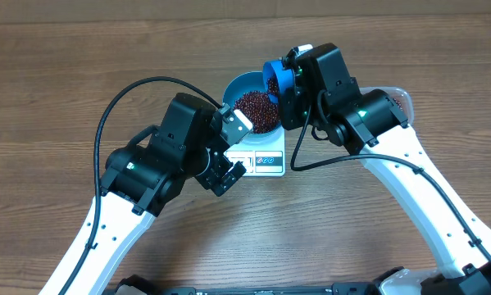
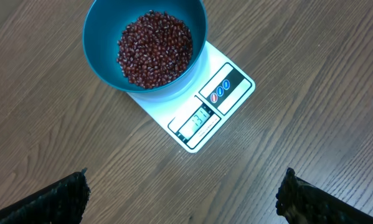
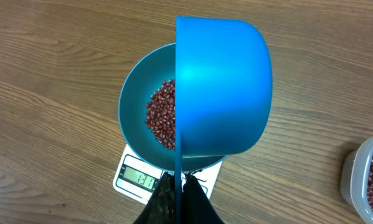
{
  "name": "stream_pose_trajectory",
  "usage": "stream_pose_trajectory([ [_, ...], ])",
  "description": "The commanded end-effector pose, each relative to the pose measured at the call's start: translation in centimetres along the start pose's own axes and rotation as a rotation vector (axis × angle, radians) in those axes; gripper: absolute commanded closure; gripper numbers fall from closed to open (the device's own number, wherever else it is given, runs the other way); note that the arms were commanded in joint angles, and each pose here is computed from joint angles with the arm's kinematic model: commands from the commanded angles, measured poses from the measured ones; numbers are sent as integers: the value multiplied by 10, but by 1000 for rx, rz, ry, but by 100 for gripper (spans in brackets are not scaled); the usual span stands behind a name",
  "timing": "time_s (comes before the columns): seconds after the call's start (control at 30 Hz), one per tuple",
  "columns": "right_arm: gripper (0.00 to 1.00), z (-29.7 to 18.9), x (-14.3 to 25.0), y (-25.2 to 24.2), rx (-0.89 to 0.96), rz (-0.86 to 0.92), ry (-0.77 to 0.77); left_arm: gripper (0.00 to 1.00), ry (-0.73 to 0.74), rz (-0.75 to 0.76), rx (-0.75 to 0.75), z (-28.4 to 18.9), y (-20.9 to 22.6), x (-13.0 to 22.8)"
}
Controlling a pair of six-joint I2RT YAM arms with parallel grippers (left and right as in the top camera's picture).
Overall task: Scoop item into bowl and weigh 150g on scale
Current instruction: 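Tilt the scoop slowly to trickle beans into the teal bowl, right gripper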
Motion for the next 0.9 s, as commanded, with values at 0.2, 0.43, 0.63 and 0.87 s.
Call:
stream_pose_trajectory([
  [0.2, 96, -16, -9, 15, -4, -40, -61, 0, -24, 15, -19, -6, 5, -6],
  [0.43, 96, -17, -8, 18, 58, -69, -85, 1, -24, 15, -19, -6, 5, -6],
  [0.63, 96, -17, -6, 18, 68, -74, -80, 0, -24, 15, -19, -6, 5, -6],
  [0.87, 96, -18, -3, 18, 99, -90, -79, 0, -24, 15, -19, -6, 5, -6],
])
Point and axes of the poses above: each gripper's point midway between its finger pads, its own z axis out along the fingers, its own y axis along the line the jaws close on, x = y × z, the point moved 3 cm from there along -z, back along the fingers, and after that the axes turned 7 degrees about z, right-handed, at the moved point
